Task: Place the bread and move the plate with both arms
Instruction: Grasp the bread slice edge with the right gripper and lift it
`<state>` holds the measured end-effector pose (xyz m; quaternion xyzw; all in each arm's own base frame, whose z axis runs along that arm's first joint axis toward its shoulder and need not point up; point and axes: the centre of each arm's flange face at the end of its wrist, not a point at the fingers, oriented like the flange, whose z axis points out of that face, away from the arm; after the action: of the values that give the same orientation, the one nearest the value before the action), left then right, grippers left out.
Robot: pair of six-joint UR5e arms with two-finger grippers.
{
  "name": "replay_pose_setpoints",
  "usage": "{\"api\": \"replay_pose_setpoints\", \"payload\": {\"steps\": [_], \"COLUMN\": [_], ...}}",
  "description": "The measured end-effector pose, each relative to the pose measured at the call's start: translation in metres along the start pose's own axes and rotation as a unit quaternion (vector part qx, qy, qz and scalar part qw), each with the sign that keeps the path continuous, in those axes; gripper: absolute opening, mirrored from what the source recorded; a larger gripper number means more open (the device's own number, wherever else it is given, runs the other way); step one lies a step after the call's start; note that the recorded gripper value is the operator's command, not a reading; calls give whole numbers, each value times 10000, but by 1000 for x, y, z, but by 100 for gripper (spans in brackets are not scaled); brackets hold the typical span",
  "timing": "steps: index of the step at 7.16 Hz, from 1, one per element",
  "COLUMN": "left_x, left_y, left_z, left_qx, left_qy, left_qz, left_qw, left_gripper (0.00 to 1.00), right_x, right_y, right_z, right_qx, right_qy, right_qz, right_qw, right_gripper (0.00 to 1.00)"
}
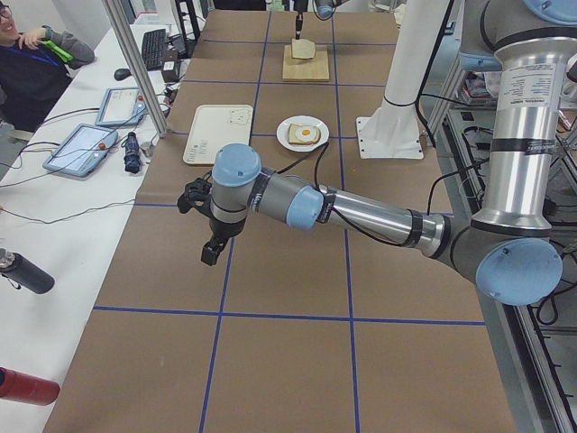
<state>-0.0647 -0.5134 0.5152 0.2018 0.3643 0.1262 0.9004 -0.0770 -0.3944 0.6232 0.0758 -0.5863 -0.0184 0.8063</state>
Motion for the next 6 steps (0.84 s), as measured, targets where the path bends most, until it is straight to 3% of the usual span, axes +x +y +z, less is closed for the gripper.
{"api": "replay_pose_setpoints", "payload": {"steps": [3,6], "left_x": [1,1], "left_y": [0,0], "left_z": [-1,-1], "left_qx": [7,6], "left_qy": [-1,-1], "left_qz": [-14,-148], "left_qw": [10000,9999], "left_gripper": [99,99], "right_x": [-33,-125], "right_y": [-38,-94], "right_z": [-26,-32], "right_qx": [-37,82], "right_qy": [-543,-859], "right_qz": [-130,317], "right_qw": [9984,9958], "right_gripper": [0,0]}}
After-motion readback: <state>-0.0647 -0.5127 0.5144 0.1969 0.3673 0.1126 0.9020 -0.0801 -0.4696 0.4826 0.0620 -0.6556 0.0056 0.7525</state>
